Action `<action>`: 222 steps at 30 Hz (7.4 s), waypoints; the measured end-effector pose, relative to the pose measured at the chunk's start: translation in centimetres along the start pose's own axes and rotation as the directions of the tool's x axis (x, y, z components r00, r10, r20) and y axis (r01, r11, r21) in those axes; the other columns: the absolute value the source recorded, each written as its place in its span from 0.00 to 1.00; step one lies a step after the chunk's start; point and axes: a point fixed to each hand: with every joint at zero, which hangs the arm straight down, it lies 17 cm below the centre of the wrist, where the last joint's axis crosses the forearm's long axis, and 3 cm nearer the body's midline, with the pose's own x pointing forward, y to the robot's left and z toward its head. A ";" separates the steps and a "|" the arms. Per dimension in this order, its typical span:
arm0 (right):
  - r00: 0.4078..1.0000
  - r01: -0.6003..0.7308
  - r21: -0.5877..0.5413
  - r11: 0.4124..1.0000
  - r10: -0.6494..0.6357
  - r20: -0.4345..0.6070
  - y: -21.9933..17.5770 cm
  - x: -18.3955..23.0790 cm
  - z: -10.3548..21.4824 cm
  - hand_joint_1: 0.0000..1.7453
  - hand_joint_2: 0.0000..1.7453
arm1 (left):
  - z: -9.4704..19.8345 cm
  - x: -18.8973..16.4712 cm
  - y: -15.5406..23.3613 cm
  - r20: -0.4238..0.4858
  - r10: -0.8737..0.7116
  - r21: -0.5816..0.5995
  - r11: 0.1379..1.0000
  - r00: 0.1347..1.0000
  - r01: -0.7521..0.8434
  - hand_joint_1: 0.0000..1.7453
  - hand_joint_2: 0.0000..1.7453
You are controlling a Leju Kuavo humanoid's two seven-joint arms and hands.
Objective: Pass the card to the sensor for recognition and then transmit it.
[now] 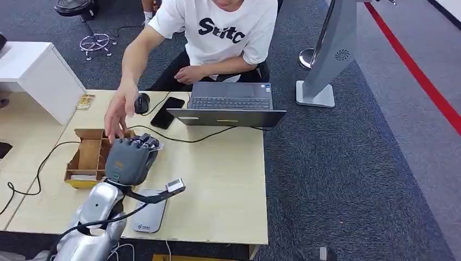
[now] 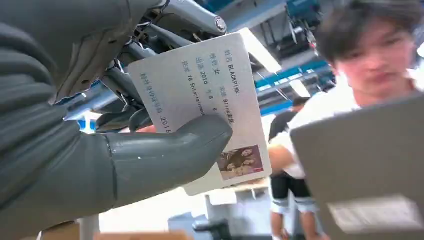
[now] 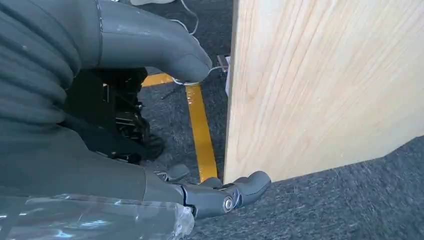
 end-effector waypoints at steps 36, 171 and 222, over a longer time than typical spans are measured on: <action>1.000 0.016 0.014 1.000 -0.016 0.003 0.8 0.2 -0.1 0.00 1.00 | 0.0 -9.9 0.2 -0.147 -0.120 -0.027 0.993 0.982 0.118 0.00 1.00; 0.999 0.041 0.004 0.999 -0.041 -0.002 0.4 -0.7 0.5 0.00 1.00 | -2.6 -10.2 7.6 -0.203 0.003 0.094 0.995 0.979 0.017 1.00 1.00; 0.999 0.047 0.009 0.999 -0.047 -0.002 0.5 -0.8 0.6 0.00 1.00 | -1.7 -10.4 6.9 -0.213 0.002 0.079 0.997 0.977 0.016 0.00 1.00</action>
